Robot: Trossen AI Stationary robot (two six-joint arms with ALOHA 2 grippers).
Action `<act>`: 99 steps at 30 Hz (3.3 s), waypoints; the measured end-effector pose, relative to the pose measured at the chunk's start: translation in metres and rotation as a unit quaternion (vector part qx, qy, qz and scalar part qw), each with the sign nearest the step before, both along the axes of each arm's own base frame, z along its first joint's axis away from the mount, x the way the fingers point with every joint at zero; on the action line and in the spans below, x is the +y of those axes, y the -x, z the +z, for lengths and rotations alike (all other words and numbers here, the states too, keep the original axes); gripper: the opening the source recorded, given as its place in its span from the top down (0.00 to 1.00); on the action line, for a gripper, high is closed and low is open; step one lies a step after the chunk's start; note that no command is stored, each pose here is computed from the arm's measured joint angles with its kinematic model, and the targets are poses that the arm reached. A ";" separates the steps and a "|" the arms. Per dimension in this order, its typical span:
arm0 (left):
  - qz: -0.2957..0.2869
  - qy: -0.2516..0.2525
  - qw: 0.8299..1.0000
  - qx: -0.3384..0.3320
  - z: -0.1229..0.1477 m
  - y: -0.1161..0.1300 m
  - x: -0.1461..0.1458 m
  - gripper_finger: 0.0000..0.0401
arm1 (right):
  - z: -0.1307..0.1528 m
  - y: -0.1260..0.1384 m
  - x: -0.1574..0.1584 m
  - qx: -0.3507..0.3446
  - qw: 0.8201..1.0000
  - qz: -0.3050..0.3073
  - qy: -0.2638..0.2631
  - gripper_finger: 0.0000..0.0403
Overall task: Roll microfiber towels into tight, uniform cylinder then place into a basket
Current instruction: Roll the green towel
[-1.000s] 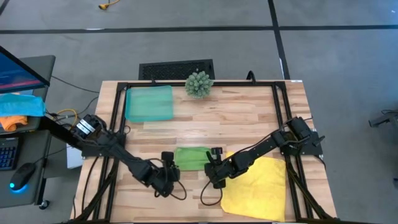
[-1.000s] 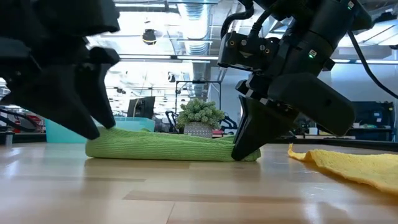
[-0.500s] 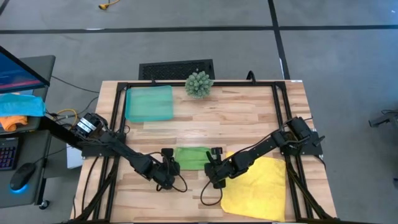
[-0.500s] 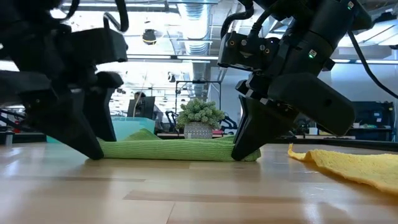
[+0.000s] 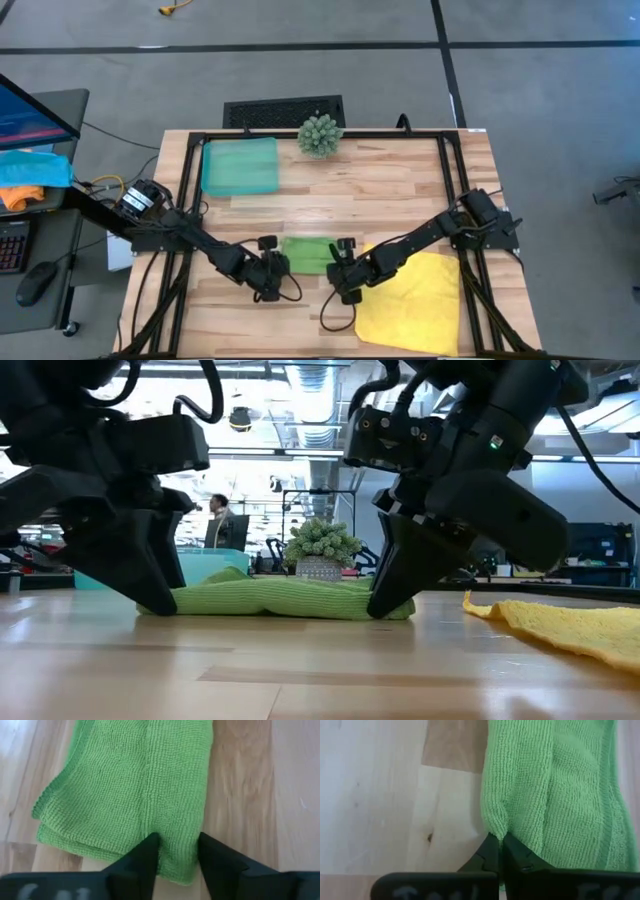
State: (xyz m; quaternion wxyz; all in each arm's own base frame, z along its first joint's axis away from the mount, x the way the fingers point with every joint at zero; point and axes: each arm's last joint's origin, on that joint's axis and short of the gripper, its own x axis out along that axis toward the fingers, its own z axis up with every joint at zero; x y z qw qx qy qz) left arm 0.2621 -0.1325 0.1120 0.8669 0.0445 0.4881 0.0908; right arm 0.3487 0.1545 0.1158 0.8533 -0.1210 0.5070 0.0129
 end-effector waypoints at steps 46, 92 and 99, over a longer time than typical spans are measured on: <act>0.439 0.459 0.758 0.150 0.019 -0.023 0.095 0.94 | 0.039 -0.029 0.012 -0.002 0.976 -0.074 -0.207 0.94; 0.380 0.489 0.764 0.184 0.003 -0.029 0.090 0.94 | 0.053 -0.016 0.027 -0.099 0.993 0.009 0.070 0.71; 0.372 0.492 0.765 0.184 0.004 -0.030 0.090 0.94 | 0.035 -0.018 0.023 -0.055 0.998 0.002 0.044 0.71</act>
